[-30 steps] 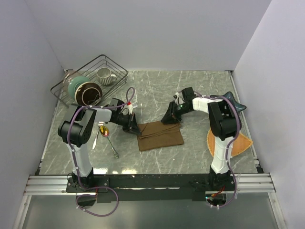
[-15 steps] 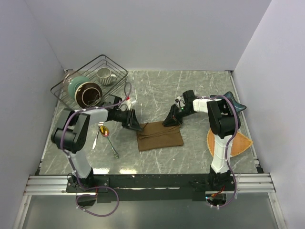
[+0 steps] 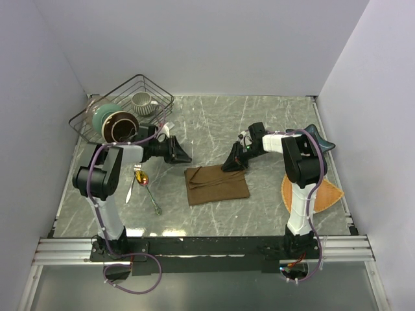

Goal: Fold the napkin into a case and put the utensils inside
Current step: Smooth out the 2/3-rectangle-folded napkin at the center of the board.

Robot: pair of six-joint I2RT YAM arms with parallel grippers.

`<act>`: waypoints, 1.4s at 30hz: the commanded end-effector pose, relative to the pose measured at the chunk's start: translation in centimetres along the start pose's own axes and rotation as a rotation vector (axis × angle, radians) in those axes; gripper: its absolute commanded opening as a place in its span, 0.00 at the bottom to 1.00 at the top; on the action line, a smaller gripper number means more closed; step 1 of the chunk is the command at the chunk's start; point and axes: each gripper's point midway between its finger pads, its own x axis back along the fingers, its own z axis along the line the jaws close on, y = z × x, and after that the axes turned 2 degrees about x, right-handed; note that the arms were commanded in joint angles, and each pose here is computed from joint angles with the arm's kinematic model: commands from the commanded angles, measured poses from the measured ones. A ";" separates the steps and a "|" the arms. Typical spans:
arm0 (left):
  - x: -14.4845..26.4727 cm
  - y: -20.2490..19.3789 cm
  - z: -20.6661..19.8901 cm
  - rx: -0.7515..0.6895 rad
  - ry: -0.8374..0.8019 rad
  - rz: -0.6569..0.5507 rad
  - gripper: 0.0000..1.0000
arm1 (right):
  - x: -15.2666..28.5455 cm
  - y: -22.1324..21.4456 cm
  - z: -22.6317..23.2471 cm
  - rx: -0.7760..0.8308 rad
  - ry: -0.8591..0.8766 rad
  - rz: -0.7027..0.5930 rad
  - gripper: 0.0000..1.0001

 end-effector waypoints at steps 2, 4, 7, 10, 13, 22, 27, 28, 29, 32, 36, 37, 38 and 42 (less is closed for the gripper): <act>-0.5 -3.2 -0.3 0.038 -0.019 0.068 0.21 | -0.9 -0.5 -4.5 -0.031 -0.192 -0.026 0.30; -0.5 -4.8 0.7 0.048 0.014 0.106 0.21 | -0.9 -0.4 -4.6 -0.032 -0.193 -0.030 0.30; -0.7 -6.2 3.3 0.097 0.097 0.131 0.18 | -0.9 -0.6 -4.7 -0.040 -0.196 -0.025 0.30; -0.9 -7.0 5.3 0.129 0.172 0.150 0.17 | -0.8 -0.7 -4.7 -0.041 -0.196 -0.026 0.30; -0.8 -7.2 7.7 0.132 0.277 0.171 0.13 | -0.6 -1.1 -4.6 -0.038 -0.196 -0.019 0.30; 0.4 -5.9 9.4 0.029 0.406 0.176 0.08 | 0.2 -4.5 -5.6 -0.035 -0.201 0.016 0.31; 0.7 -5.6 9.2 -0.028 0.403 0.193 0.04 | 0.8 -4.3 -3.9 0.029 -0.170 0.019 0.31; 0.6 -5.7 9.0 -0.031 0.391 0.197 0.04 | 1.1 -3.7 -2.7 0.052 -0.142 0.016 0.31; 0.6 -5.8 8.9 -0.030 0.385 0.200 0.03 | 1.4 -3.3 -2.0 0.078 -0.127 0.009 0.31; 0.5 -6.0 8.8 -0.030 0.371 0.202 0.02 | 2.5 -2.2 1.9 0.140 -0.025 -0.018 0.32; 0.5 -6.3 8.8 -0.031 0.368 0.201 0.02 | 3.9 -2.5 5.8 0.205 0.070 -0.035 0.32; 0.5 -6.3 8.8 -0.032 0.368 0.201 0.02 | 3.9 -2.8 5.7 0.198 0.076 -0.034 0.32; 0.5 -6.3 8.8 -0.032 0.369 0.199 0.02 | 3.8 -3.0 5.8 0.186 0.075 -0.038 0.33; 0.5 -6.5 9.0 -0.026 0.368 0.199 0.02 | 2.0 -4.5 1.8 0.076 -0.001 0.016 0.31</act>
